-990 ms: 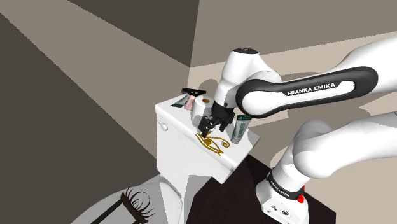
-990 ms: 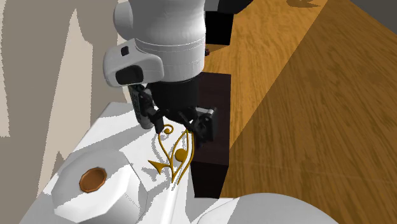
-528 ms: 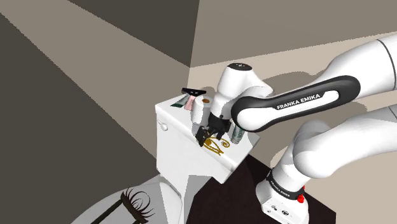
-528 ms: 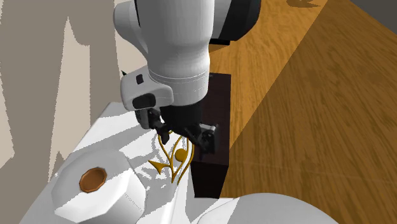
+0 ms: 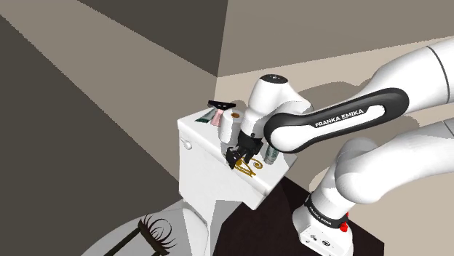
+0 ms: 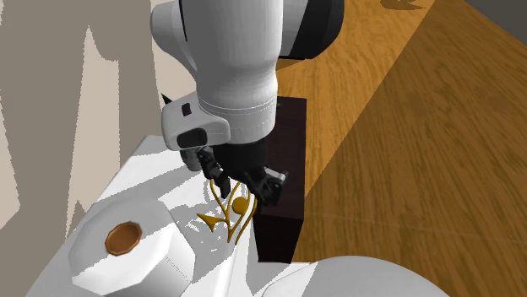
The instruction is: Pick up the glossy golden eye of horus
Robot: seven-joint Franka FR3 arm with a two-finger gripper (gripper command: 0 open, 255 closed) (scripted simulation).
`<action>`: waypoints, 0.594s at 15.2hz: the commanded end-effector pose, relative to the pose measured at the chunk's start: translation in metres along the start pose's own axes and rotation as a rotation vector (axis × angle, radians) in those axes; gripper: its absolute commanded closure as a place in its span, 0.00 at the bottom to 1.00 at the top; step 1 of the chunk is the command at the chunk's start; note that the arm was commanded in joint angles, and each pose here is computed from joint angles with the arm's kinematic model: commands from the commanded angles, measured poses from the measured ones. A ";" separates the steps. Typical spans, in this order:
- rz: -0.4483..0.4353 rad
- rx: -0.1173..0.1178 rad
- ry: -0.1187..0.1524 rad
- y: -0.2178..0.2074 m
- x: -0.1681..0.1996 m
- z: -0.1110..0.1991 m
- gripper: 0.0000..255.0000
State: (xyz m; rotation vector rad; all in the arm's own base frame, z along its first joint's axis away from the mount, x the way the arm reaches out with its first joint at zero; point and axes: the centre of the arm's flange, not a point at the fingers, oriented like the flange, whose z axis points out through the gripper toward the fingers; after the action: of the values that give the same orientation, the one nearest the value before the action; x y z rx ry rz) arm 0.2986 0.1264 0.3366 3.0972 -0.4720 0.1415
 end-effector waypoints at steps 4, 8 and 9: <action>0.000 -0.001 -0.003 0.000 0.000 0.002 1.00; 0.000 -0.001 -0.003 0.000 0.002 -0.019 1.00; 0.000 -0.001 -0.003 0.000 0.002 -0.024 1.00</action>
State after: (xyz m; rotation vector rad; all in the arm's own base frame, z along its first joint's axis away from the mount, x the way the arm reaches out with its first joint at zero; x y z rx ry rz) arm 0.2985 0.1270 0.3556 3.0970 -0.4722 0.1383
